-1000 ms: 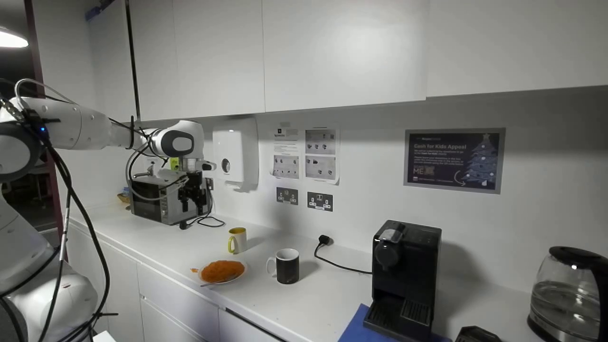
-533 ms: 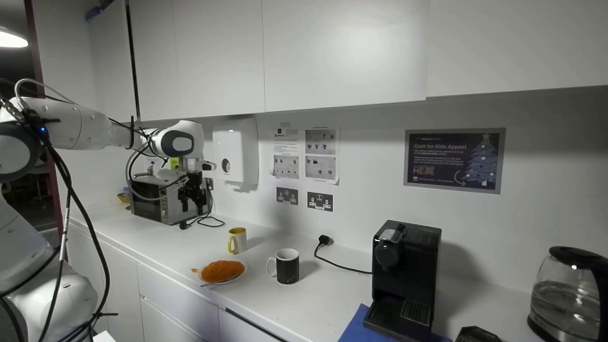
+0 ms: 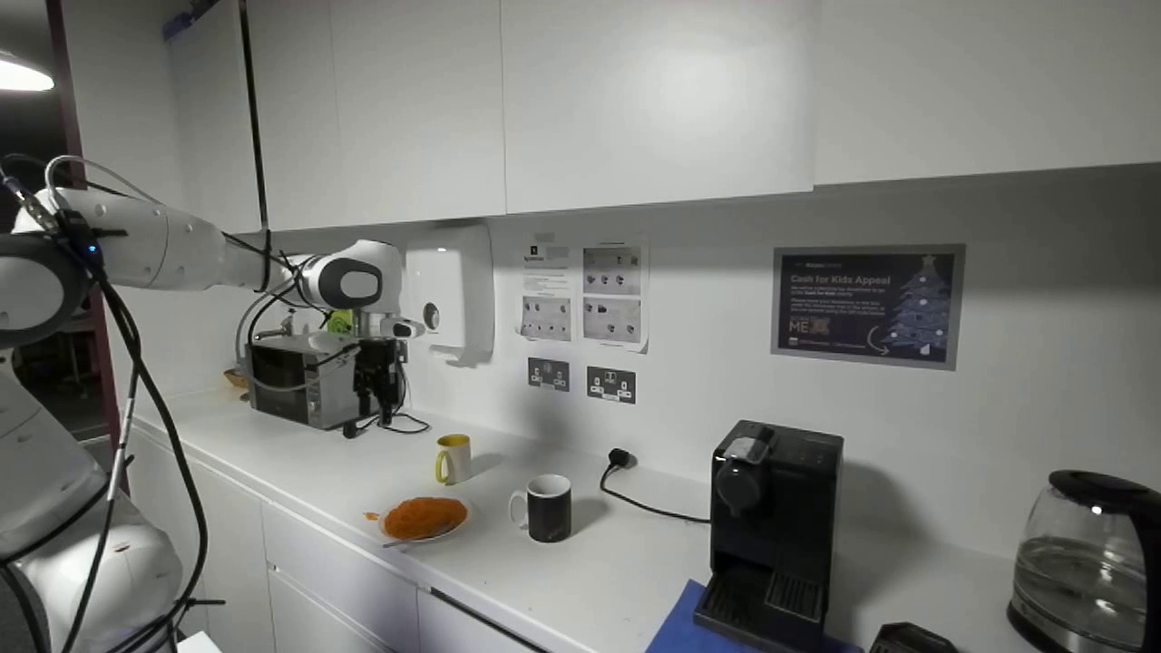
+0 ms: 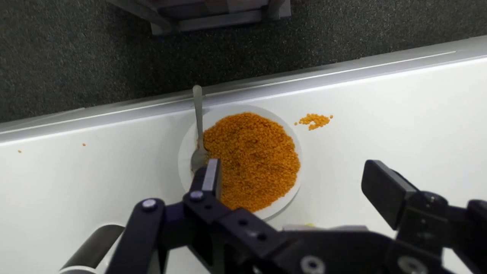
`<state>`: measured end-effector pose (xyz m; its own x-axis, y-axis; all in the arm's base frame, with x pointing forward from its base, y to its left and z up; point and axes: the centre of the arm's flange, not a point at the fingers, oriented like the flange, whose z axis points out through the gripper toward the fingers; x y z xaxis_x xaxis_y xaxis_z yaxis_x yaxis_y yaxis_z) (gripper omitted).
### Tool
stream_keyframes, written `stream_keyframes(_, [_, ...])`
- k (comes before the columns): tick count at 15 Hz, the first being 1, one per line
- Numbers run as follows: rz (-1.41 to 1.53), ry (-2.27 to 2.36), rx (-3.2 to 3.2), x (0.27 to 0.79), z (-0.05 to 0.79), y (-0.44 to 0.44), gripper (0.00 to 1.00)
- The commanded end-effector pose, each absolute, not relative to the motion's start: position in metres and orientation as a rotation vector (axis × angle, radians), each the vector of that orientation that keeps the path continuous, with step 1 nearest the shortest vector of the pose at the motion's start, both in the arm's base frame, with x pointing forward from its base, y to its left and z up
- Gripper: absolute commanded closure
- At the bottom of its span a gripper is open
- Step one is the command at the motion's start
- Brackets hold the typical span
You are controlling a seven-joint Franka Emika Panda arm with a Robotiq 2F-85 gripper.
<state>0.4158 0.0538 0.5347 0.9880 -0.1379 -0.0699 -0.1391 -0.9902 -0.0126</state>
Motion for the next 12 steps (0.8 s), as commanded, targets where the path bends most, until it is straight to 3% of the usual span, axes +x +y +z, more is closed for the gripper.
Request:
stream_keyframes(1, [0.122, 0.373, -3.115, 0.421, 0.523, 0.033, 0.00])
stream_keyframes(12, [0.180, 0.197, -3.275, 0.421, 0.458, -0.033, 0.00])
